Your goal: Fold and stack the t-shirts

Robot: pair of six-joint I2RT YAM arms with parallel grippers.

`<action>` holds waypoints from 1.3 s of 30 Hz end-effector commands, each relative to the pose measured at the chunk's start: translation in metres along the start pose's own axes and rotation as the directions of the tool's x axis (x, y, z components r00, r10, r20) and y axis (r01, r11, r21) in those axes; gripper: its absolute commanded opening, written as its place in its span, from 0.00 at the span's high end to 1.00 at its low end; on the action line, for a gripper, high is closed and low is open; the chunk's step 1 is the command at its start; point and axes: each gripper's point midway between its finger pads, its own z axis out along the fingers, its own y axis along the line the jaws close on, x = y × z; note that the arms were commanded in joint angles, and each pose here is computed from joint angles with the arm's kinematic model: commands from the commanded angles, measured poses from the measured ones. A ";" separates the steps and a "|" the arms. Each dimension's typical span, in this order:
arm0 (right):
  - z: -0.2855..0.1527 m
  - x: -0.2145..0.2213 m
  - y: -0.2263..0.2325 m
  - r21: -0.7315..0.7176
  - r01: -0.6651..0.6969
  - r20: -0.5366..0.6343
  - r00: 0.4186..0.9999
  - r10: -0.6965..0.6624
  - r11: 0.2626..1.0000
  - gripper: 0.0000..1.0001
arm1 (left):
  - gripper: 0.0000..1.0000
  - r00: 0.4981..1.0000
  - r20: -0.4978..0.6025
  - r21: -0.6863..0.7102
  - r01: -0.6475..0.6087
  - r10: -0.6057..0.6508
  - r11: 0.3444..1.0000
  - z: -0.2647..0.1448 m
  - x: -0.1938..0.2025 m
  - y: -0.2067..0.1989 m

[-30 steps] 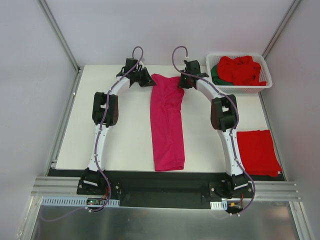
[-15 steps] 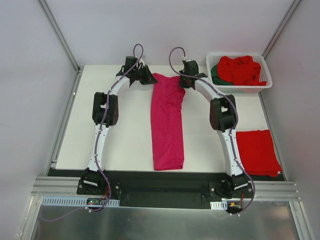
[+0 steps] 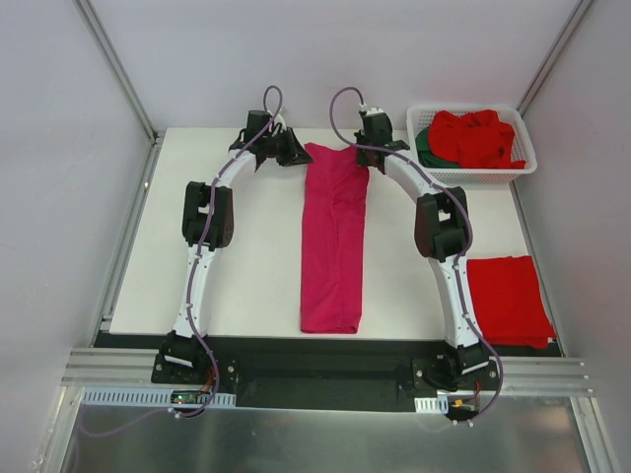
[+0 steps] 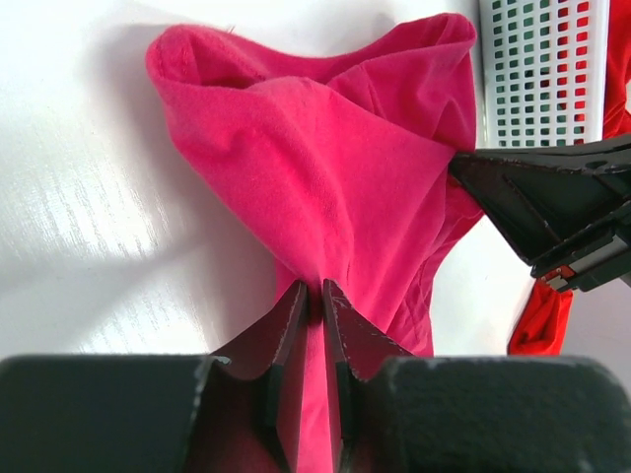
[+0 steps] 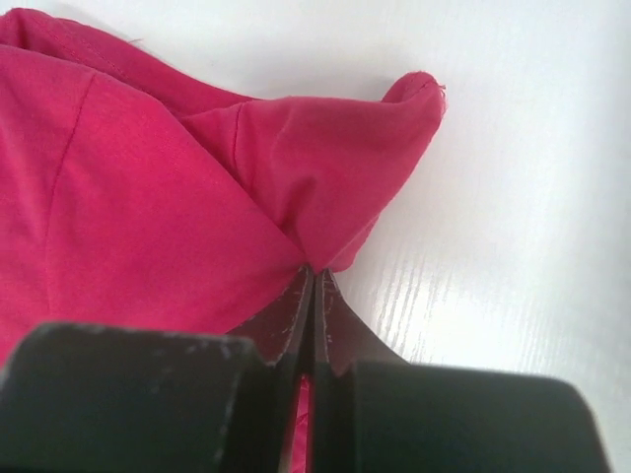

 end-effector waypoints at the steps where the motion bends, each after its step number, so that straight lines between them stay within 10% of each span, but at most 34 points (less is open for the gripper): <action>1: -0.035 -0.067 0.000 0.017 0.015 0.161 0.987 -0.017 1.000 0.99 | 0.88 1.000 0.004 0.045 0.006 -0.006 0.999 -0.002 -0.006 -0.006; 9: -0.026 -0.055 0.001 0.012 0.049 0.130 0.990 -0.050 0.999 0.89 | 0.84 1.000 -0.012 0.047 0.017 -0.016 0.999 -0.002 -0.002 -0.004; 13: -0.034 -0.049 0.000 0.053 0.095 0.112 0.989 -0.100 0.994 0.04 | 0.64 1.000 -0.022 0.058 0.018 -0.017 0.998 -0.004 0.001 -0.007; 17: -0.054 -0.047 -0.012 0.201 0.141 0.129 0.977 -0.169 0.969 0.04 | 0.17 0.999 -0.030 0.044 0.016 -0.014 0.999 -0.011 0.007 -0.009; 20: -0.082 -0.065 -0.006 0.214 0.124 0.214 0.962 -0.171 0.969 0.04 | 0.06 1.000 -0.019 -0.012 -0.007 0.007 1.000 -0.024 0.013 -0.007; 39: -0.118 -0.020 0.026 -0.030 0.041 0.141 0.989 -0.036 0.999 0.02 | 0.01 0.991 -0.038 -0.049 -0.129 0.128 0.990 -0.062 0.046 -0.032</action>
